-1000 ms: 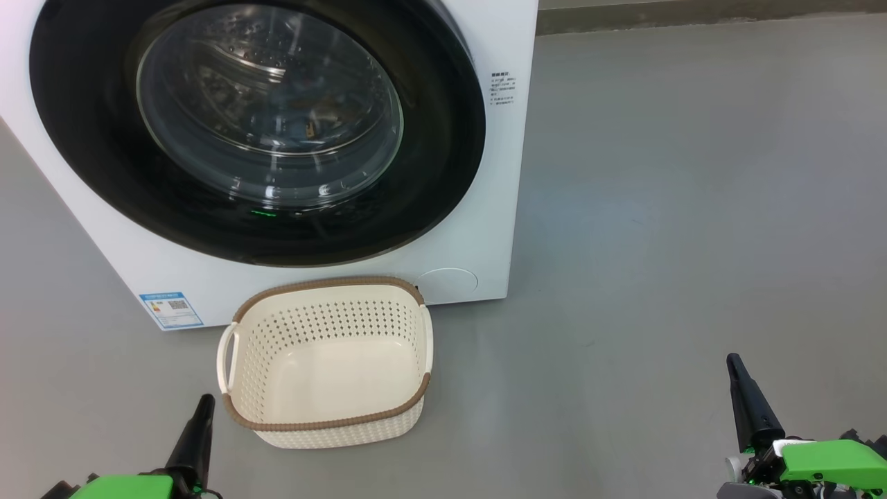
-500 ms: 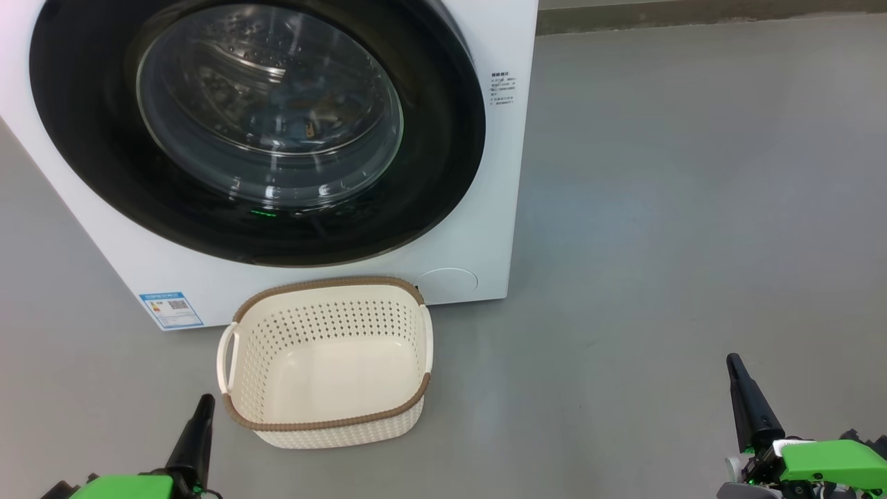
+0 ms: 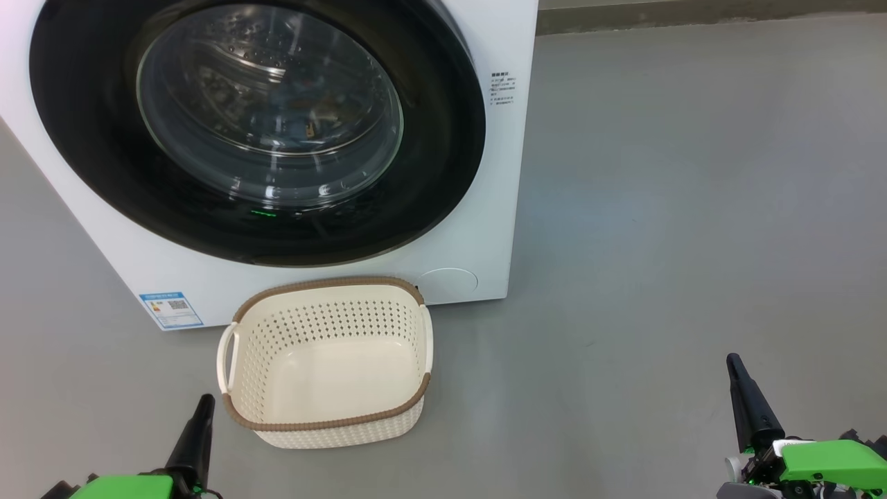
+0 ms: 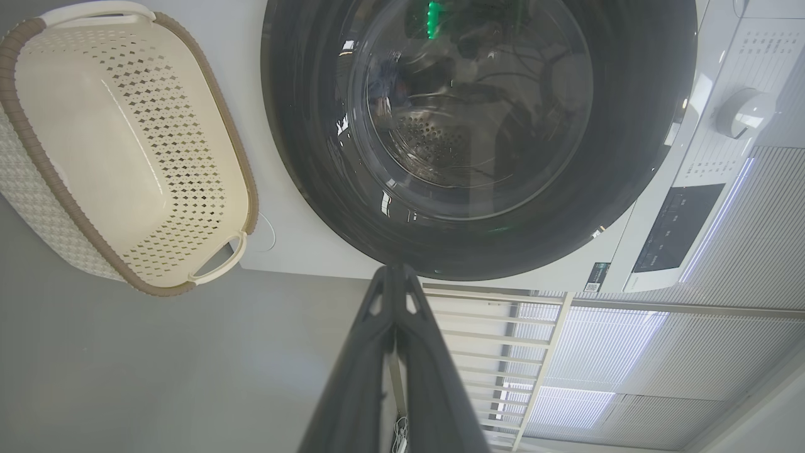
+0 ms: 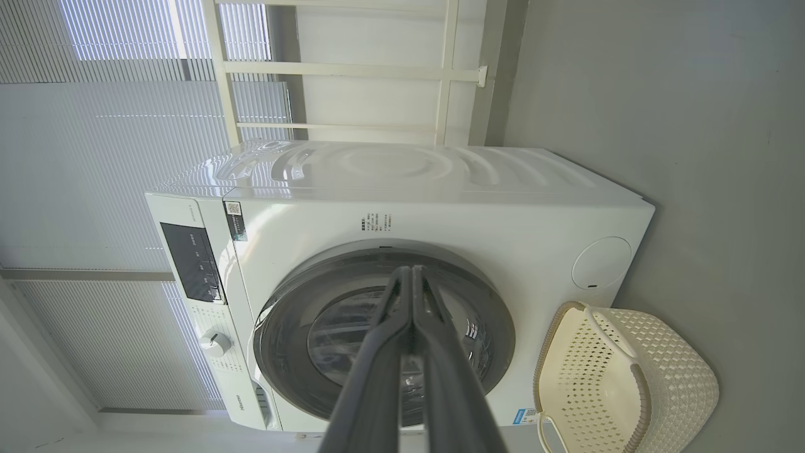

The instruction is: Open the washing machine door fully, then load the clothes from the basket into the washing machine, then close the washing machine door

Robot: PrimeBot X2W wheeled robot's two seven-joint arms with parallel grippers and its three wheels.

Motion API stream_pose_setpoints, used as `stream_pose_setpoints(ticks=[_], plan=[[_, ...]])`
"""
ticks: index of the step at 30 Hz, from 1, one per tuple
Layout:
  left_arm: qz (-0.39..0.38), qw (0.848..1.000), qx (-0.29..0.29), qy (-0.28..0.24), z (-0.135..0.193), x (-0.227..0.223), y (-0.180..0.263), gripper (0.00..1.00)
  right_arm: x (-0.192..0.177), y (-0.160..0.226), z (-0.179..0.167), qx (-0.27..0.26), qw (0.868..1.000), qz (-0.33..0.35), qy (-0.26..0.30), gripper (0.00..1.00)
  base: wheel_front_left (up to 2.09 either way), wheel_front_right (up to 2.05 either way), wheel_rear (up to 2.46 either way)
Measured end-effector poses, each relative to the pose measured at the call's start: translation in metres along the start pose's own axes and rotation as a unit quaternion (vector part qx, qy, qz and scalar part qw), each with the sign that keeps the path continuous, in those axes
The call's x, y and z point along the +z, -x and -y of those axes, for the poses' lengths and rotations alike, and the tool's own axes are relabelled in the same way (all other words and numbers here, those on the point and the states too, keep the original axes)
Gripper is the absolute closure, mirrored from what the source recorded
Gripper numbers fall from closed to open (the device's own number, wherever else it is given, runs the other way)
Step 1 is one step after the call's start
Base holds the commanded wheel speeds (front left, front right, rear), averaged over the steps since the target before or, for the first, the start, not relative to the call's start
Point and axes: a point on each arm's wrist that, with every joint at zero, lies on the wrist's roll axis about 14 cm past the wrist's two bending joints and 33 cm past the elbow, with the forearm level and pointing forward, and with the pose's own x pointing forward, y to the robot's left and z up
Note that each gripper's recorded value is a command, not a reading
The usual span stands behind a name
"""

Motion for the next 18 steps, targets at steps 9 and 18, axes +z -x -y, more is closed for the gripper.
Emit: stream_pose_setpoints(ticks=[9,18], plan=[[0.0,1.0,0.0,0.0,0.0,0.0,0.0,1.0,0.0001,0.0,0.0,0.0,1.0,0.0,0.0,1.0,0.0,0.0,0.0],[0.0,1.0,0.0,0.0,0.0,0.0,0.0,1.0,0.0001,0.0,0.0,0.0,1.0,0.0,0.0,1.0,0.0,0.0,0.0]])
